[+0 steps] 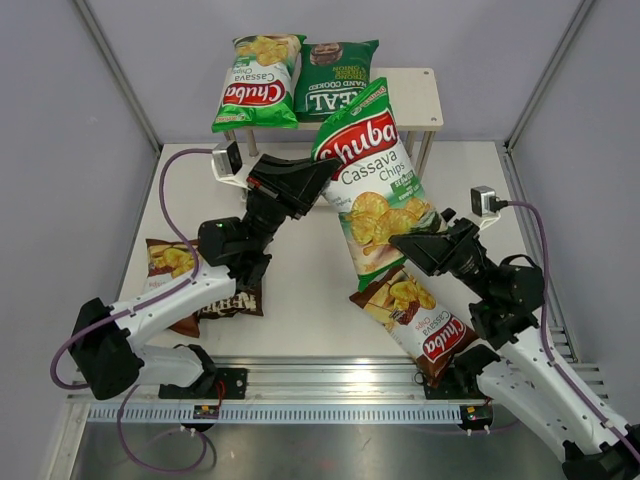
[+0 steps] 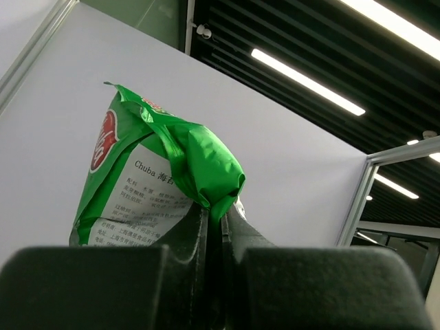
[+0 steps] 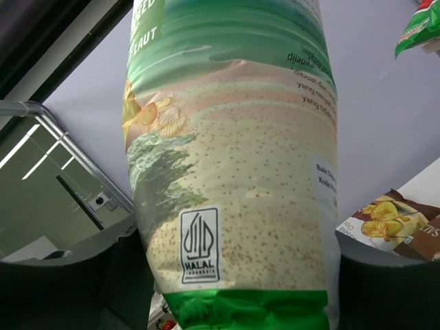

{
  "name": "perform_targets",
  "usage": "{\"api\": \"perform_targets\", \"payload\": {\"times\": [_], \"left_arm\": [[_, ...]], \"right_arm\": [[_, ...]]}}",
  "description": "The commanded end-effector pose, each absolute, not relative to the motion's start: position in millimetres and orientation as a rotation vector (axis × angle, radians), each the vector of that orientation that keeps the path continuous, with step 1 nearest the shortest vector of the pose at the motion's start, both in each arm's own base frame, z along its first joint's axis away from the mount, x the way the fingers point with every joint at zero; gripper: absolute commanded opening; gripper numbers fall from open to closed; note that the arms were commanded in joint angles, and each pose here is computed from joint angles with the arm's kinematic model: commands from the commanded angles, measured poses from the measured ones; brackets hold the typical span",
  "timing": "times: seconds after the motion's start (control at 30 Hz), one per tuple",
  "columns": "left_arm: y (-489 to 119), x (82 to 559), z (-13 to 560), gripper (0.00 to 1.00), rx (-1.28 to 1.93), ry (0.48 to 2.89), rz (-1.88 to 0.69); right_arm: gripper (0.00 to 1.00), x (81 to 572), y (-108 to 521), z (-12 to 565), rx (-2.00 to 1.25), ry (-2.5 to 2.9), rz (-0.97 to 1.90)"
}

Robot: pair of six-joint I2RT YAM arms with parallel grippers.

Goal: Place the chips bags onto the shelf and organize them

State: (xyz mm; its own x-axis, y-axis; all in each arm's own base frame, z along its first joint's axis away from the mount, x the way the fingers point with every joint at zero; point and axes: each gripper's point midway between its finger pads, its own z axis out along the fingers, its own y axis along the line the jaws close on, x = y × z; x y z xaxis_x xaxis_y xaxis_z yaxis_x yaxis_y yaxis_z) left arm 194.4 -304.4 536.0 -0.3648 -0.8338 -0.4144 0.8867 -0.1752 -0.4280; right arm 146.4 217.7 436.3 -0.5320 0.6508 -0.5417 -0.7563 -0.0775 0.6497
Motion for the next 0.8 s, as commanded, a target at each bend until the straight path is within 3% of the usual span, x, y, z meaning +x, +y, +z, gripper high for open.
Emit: {"api": "perform_targets", "payload": {"times": [0.0, 0.07, 0.1, 0.13, 0.2, 0.23, 0.47, 0.77], "left_arm": [[-341.8, 200.7, 496.3, 0.14, 0.212, 0.964, -1.803], [-341.1, 210.7, 488.8, 0.27, 0.198, 1.010, -1.781], [-336.3, 221.2, 486.8, 0.52, 0.182, 1.027, -1.756], [-334.3, 226.5, 485.2, 0.63, 0.171, 1.046, -1.751], [-324.5, 246.3, 476.6, 0.75, 0.133, 1.103, -1.696], [-320.7, 252.8, 473.1, 0.87, 0.109, 1.129, -1.685], [-262.8, 284.7, 453.3, 0.99, -0.030, 1.290, -1.425], [-196.4, 248.9, 466.4, 0.99, -0.029, 1.354, -1.075]], "right_arm": [[0.56, 124.7, 201.5, 480.2, -0.172, 1.000, 1.759], [0.47, 126.8, 202.3, 476.1, -0.172, 1.024, 1.736], [0.44, 128.1, 201.8, 475.3, -0.167, 1.027, 1.727], [0.39, 129.3, 202.0, 474.5, -0.170, 1.031, 1.713], [0.38, 136.8, 203.3, 469.2, -0.145, 1.069, 1.687], [0.37, 139.2, 202.6, 470.0, -0.146, 1.065, 1.662], [0.34, 174.7, 199.6, 478.5, -0.055, 1.161, 1.480], [0.33, 224.7, 185.3, 527.4, 0.149, 1.191, 1.343]]}}
